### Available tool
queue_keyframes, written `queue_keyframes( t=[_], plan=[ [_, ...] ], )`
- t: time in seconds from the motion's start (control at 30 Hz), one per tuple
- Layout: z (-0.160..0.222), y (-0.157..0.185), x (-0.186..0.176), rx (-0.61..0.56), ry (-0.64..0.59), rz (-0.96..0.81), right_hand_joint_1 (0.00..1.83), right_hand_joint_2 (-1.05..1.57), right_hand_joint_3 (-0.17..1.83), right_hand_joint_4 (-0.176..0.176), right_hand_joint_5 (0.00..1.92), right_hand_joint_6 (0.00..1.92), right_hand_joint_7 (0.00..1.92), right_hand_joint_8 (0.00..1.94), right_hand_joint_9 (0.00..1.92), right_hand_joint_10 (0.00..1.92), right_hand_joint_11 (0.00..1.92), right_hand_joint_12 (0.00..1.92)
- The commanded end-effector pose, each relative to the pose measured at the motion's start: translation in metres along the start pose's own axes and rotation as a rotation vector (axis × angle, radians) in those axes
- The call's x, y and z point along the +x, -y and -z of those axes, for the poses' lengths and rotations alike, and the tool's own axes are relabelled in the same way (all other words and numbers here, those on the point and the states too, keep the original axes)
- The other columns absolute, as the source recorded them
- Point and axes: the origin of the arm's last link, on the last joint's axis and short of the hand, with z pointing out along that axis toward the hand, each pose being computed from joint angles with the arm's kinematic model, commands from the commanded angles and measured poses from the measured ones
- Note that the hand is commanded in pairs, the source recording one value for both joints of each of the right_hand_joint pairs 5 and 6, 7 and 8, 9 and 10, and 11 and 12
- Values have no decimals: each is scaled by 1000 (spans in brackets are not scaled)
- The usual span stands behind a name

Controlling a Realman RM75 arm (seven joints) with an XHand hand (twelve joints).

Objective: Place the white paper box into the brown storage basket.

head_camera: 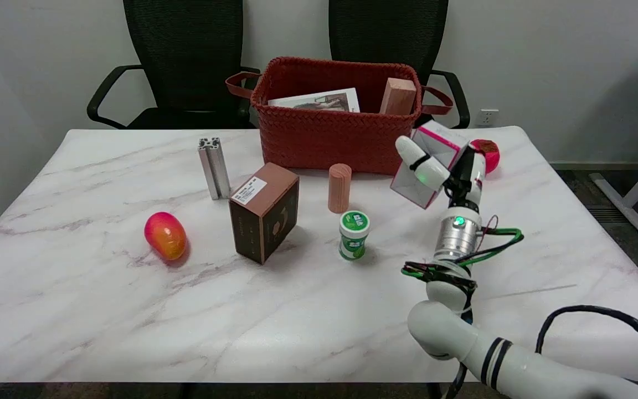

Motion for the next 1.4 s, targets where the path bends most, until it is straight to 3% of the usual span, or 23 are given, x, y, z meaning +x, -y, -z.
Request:
queue_keyframes(
  t=[0.03, 0.53, 0.7, 1.13, 1.4],
  plan=[
    [-49, 80, -39, 231, 110, 12, 1162, 790, 408, 0, 1461, 1461, 1559, 1559, 1421, 1421, 1306, 1306],
    [-112, 128, -87, 373, 179, 192, 1134, 707, 522, 0, 1431, 1431, 1557, 1557, 1411, 1411, 1268, 1268],
    [-129, 127, -104, 358, 201, 256, 1175, 591, 587, 0, 1331, 1331, 1513, 1513, 1350, 1350, 1214, 1214],
    [-165, 138, -161, 379, 320, 526, 1137, 553, 619, 0, 1320, 1320, 1455, 1455, 1258, 1258, 1040, 1040],
    [-173, 145, -189, 371, 397, 671, 1105, 534, 549, 0, 1286, 1286, 1419, 1419, 1204, 1204, 930, 930]
  ],
)
